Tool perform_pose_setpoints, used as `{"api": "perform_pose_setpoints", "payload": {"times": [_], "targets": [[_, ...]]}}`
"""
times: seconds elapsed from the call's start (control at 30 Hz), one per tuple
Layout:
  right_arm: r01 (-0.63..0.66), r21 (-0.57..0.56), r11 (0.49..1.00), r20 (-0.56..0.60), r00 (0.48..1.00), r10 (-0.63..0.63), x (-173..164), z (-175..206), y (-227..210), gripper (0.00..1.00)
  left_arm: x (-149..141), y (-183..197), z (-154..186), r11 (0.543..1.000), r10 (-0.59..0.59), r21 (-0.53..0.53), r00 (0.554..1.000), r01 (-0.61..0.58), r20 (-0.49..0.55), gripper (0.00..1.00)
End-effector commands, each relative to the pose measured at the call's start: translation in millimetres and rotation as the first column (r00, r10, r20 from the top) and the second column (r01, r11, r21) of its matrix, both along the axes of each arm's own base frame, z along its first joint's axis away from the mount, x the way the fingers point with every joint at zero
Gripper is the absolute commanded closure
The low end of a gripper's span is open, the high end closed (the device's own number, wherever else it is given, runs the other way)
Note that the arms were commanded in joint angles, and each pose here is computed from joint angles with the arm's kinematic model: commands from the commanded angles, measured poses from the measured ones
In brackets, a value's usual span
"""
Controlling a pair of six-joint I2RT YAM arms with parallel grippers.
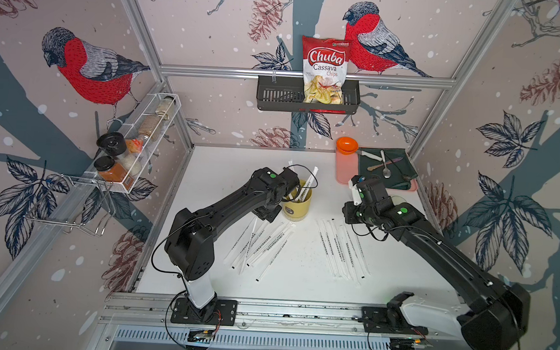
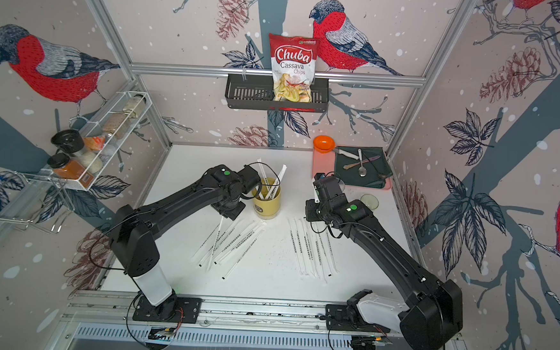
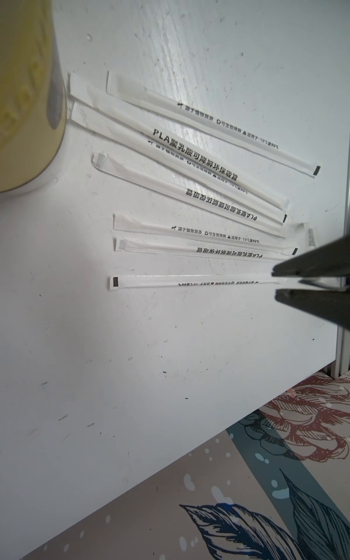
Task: Take the straws out of the storage container
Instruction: Place the straw at the center of the board.
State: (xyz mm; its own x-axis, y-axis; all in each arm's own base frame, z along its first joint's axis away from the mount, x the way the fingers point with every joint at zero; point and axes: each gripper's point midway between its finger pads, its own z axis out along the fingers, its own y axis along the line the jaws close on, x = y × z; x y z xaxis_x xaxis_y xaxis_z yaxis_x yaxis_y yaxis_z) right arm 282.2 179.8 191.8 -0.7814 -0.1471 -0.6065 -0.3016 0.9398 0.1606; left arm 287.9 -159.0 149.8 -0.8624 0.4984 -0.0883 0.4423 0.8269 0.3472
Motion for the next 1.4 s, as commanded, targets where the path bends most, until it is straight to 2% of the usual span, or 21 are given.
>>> {"api": "perform_pose_setpoints", "payload": {"times": [0.0, 0.17, 0.3, 0.4, 0.43, 0.5, 0.57, 0.6, 0.67, 0.77, 0.83, 0.93, 1.03, 1.2, 1.37], "targets": [[0.015, 0.005, 1.000, 0.011, 1.000, -0.015, 1.8, 2.2, -0.5, 0.75, 6.1, -3.2, 1.9, 1.000, -0.018, 0.009, 0.999, 0.018, 0.030, 0.71], [0.023, 0.009, 1.000, 0.013, 1.000, -0.023, 2.3, 5.0, -0.7, 0.75, 14.5, -8.6, 18.5, 0.999, -0.022, -0.038, 0.994, 0.026, 0.104, 0.62], [0.038, 0.020, 0.999, 0.023, 0.999, -0.038, 4.2, 9.3, -1.0, 0.76, 17.5, -9.2, 36.9, 0.995, -0.020, -0.088, 0.985, 0.036, 0.173, 0.61], [0.033, 0.070, 0.997, 0.041, 0.998, -0.036, 7.8, 14.6, 7.0, 0.75, 27.1, -8.1, 62.2, 0.985, 0.009, -0.165, 0.959, 0.040, 0.283, 0.61], [0.023, 0.097, 0.995, 0.053, 0.998, -0.028, 10.4, 17.4, 12.6, 0.75, 31.8, -9.3, 73.3, 0.974, 0.027, -0.221, 0.943, 0.049, 0.331, 0.62], [-0.005, 0.151, 0.989, 0.086, 0.996, -0.008, 16.6, 23.4, 26.3, 0.73, 41.8, -11.7, 101.0, 0.930, 0.083, -0.357, 0.896, 0.087, 0.436, 0.62], [-0.034, 0.204, 0.978, 0.123, 0.992, 0.009, 26.6, 30.1, 41.1, 0.73, 47.9, -11.0, 132.6, 0.846, 0.173, -0.507, 0.815, 0.164, 0.553, 0.63], [-0.039, 0.217, 0.975, 0.130, 0.991, 0.011, 32.4, 29.8, 46.7, 0.72, 47.2, -10.3, 143.4, 0.807, 0.202, -0.552, 0.778, 0.213, 0.595, 0.59], [-0.062, 0.254, 0.965, 0.148, 0.989, 0.025, 45.4, 34.2, 62.4, 0.73, 41.1, -2.7, 165.2, 0.735, 0.270, -0.607, 0.689, 0.304, 0.672, 0.47], [-0.099, 0.287, 0.953, 0.144, 0.988, 0.060, 63.9, 36.0, 85.1, 0.73, 38.2, 14.8, 179.0, 0.702, 0.342, -0.632, 0.622, 0.328, 0.704, 0.47], [-0.109, 0.294, 0.949, 0.133, 0.988, 0.072, 75.9, 33.9, 95.8, 0.68, 38.3, 22.1, 180.1, 0.703, 0.358, -0.635, 0.612, 0.320, 0.705, 0.47], [-0.121, 0.308, 0.943, 0.101, 0.990, 0.094, 89.9, 24.1, 110.8, 0.64, 38.9, 24.1, 175.2, 0.711, 0.349, -0.630, 0.622, 0.311, 0.701, 0.47], [-0.106, 0.309, 0.945, 0.073, 0.993, 0.088, 101.4, 15.0, 116.9, 0.64, 39.4, 24.4, 168.5, 0.721, 0.337, -0.624, 0.635, 0.301, 0.696, 0.47], [-0.097, 0.314, 0.945, 0.057, 0.995, 0.084, 109.7, 6.8, 116.7, 0.65, 39.0, 21.8, 165.4, 0.713, 0.330, -0.630, 0.645, 0.308, 0.689, 0.48], [-0.111, 0.316, 0.942, 0.060, 0.993, 0.097, 113.4, 3.8, 118.2, 0.70, 41.9, 23.0, 163.9, 0.705, 0.337, -0.641, 0.651, 0.305, 0.680, 0.48]]}}
